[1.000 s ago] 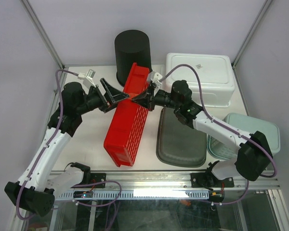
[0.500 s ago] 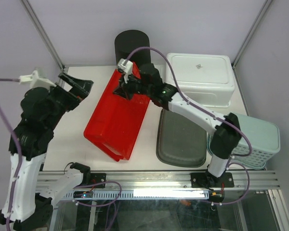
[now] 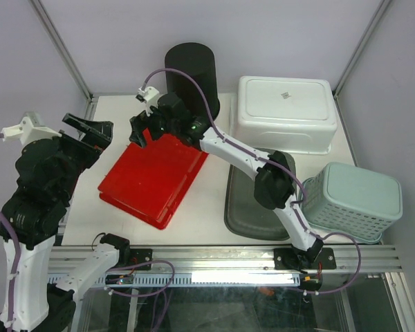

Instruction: Turn the large container upside down

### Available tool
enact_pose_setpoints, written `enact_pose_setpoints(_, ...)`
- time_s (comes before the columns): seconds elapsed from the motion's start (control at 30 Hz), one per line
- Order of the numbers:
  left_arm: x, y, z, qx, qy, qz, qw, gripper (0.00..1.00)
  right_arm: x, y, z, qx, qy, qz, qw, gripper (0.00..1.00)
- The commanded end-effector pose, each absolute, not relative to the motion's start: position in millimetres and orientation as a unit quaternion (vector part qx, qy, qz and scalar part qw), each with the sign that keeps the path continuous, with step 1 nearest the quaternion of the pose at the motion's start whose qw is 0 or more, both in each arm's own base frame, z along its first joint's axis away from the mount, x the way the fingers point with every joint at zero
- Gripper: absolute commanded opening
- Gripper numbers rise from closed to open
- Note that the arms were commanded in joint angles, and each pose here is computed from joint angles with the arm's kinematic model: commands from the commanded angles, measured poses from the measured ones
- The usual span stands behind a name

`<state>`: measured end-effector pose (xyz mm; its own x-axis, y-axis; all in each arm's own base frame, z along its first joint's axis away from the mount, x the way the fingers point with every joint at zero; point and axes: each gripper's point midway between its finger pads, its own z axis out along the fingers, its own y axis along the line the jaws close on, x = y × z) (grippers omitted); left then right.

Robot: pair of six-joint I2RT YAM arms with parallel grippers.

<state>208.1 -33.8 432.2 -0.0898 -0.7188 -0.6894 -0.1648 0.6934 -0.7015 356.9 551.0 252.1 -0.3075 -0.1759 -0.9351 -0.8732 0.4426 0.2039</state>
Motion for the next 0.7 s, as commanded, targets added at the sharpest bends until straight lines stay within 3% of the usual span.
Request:
enact_pose_setpoints(0.0, 221, -39, 425, -0.288, 0.727, -0.209, 0.587, 0.99, 349, 531, 307, -0.341, 0.701, 0.382, 0.497, 0.99)
enact_pose_setpoints(0.1, 228, -44, 417, -0.272, 0.741, -0.199, 0.580, 0.99, 353, 475, 306, -0.311, 0.739, 0.300, 0.516, 0.99)
enact_pose_setpoints(0.27, 247, -56, 400, -0.231, 0.765, -0.189, 0.571, 0.99, 340, 351, 262, -0.250, 0.825, 0.197, 0.466, 0.99)
enact_pose_setpoints(0.4, 266, -66, 373, -0.221, 0.788, -0.178, 0.547, 0.99, 320, 241, 232, -0.142, 0.880, 0.126, 0.435, 0.99)
enact_pose_setpoints(0.47, 274, -70, 356, -0.219, 0.802, -0.173, 0.529, 0.99, 309, 183, 221, -0.069, 0.897, 0.037, 0.435, 0.99)
enact_pose_setpoints(0.57, 282, -77, 332, -0.211, 0.819, -0.168, 0.506, 0.99, 292, 104, 228, 0.030, 0.880, -0.107, 0.461, 0.99)
enact_pose_setpoints(0.67, 284, -81, 319, -0.200, 0.828, -0.168, 0.496, 0.99, 276, 73, 237, 0.061, 0.867, -0.152, 0.471, 0.99)
